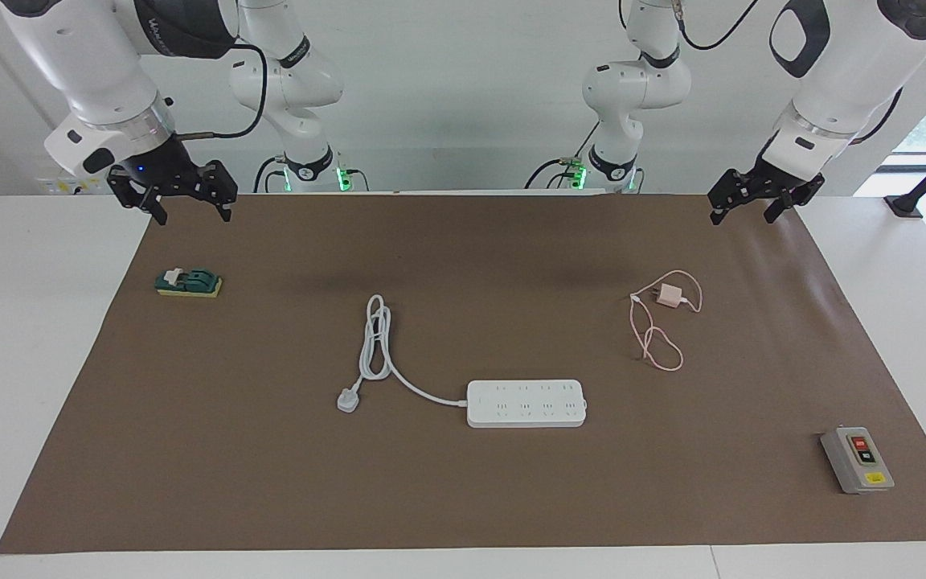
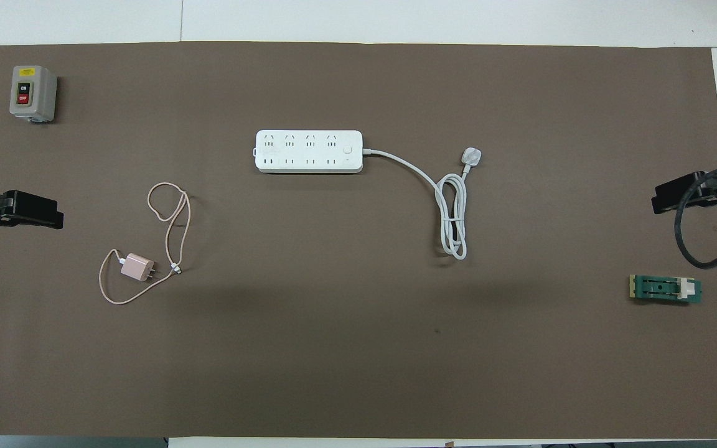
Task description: Unplug charger and place it aside
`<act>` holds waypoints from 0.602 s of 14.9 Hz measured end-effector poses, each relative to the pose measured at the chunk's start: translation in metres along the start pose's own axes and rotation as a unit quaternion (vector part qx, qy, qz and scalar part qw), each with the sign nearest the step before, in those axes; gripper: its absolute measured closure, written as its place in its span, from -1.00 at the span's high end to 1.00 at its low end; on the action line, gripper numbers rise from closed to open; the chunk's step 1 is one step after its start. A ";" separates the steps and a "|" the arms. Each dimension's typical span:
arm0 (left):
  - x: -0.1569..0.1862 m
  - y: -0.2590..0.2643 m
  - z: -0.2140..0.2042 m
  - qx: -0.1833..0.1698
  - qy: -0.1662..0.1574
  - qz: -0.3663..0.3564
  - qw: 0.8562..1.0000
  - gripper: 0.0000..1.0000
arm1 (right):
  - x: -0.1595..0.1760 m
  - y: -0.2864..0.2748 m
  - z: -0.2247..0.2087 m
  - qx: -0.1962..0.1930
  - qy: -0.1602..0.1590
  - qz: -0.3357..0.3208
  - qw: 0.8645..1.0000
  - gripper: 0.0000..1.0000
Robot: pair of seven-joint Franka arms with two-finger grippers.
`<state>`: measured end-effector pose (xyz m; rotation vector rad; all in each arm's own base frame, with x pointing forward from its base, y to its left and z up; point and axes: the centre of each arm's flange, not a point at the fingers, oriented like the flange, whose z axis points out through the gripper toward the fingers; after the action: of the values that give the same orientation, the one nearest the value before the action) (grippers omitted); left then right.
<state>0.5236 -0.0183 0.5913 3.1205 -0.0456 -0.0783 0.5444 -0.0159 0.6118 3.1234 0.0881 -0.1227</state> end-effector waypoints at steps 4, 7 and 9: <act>0.000 -0.002 0.000 0.000 0.000 -0.002 1.000 1.00 | 0.000 0.000 0.000 0.000 0.000 0.000 1.000 1.00; 0.000 -0.002 0.000 0.000 0.000 -0.002 1.000 1.00 | 0.000 0.000 0.000 0.000 0.000 0.000 1.000 1.00; 0.000 -0.003 0.000 0.000 0.000 -0.002 1.000 1.00 | 0.000 0.000 0.000 0.000 0.000 0.000 1.000 1.00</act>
<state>0.5235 -0.0155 0.5915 3.1201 -0.0381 -0.0778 0.5444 -0.0159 0.6118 3.1234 0.0881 -0.1227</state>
